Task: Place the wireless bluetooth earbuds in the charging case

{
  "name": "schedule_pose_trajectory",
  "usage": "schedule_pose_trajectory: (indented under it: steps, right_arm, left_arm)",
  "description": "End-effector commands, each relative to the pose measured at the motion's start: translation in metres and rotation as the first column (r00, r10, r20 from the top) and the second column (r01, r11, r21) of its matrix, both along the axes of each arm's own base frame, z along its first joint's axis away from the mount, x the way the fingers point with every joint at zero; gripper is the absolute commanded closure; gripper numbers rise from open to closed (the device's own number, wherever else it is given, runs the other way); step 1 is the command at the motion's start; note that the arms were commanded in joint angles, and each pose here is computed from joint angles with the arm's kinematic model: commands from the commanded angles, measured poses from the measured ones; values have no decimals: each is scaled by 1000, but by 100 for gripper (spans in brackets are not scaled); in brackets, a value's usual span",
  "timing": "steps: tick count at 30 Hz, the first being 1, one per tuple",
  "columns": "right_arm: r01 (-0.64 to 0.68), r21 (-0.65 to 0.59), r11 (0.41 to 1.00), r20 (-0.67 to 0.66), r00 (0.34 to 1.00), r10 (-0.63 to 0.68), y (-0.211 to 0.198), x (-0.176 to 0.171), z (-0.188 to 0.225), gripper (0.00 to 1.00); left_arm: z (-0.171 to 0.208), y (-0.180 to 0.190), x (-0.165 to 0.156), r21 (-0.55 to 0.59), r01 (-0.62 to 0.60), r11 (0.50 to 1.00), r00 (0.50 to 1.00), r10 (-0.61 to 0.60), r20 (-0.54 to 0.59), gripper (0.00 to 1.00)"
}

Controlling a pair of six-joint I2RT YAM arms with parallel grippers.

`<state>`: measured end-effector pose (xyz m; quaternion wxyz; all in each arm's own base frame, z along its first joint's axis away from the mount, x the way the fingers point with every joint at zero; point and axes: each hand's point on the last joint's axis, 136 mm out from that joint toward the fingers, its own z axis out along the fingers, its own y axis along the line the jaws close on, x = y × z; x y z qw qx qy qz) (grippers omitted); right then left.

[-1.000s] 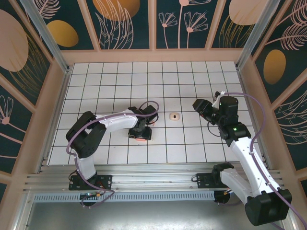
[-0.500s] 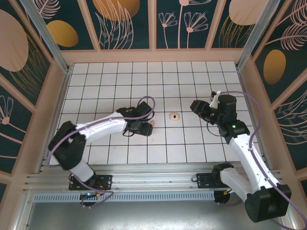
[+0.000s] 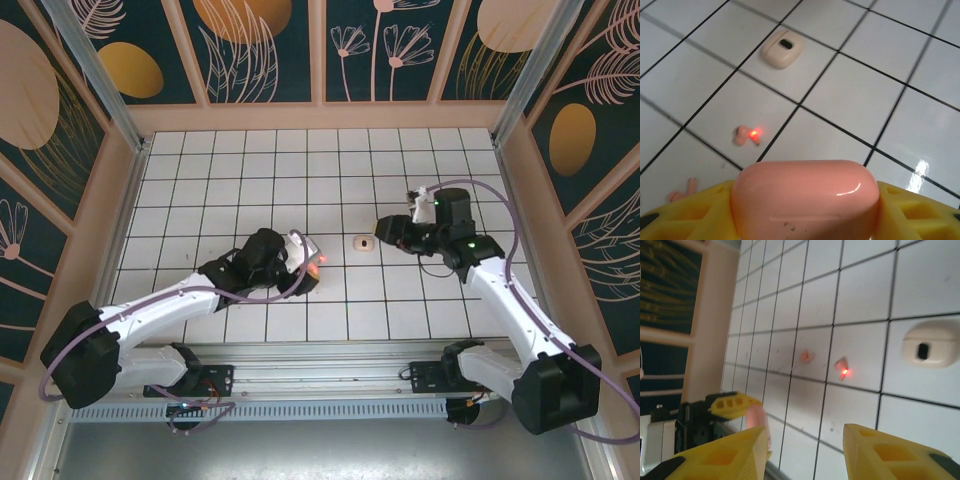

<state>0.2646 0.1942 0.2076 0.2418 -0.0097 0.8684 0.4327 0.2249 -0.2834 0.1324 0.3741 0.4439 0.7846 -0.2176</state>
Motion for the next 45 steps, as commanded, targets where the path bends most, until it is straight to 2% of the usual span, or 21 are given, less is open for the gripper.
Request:
schedule_pose_trajectory:
  steps: [1, 5, 10, 20, 39, 45]
  right_arm:
    - [-119, 24, 993, 11, 993, 119, 28, -19, 5, 56]
    - [-172, 20, 985, 14, 985, 172, 52, -33, 1, 56]
    - [-190, 21, 982, 26, 982, 189, 67, -47, -3, 56]
    - [-270, 28, 962, 1, 963, 270, 95, -68, -15, 54]
    - [-354, 42, 934, -39, 934, 356, 116, -78, -26, 54]
    - [-369, 48, 928, -36, 928, 371, 120, -78, -25, 60]
  left_arm:
    - [25, -19, -12, -55, 211, 976, 963, -198, 186, 53]
    - [25, -20, -22, -24, 306, 952, 923, -290, 254, 53]
    - [28, -22, -24, -16, 340, 940, 903, -322, 283, 52]
    - [32, -29, -21, -68, 325, 943, 919, -299, 257, 53]
    - [39, -33, -20, -94, 325, 941, 921, -292, 256, 53]
    - [43, -34, -19, -100, 321, 942, 923, -288, 254, 53]
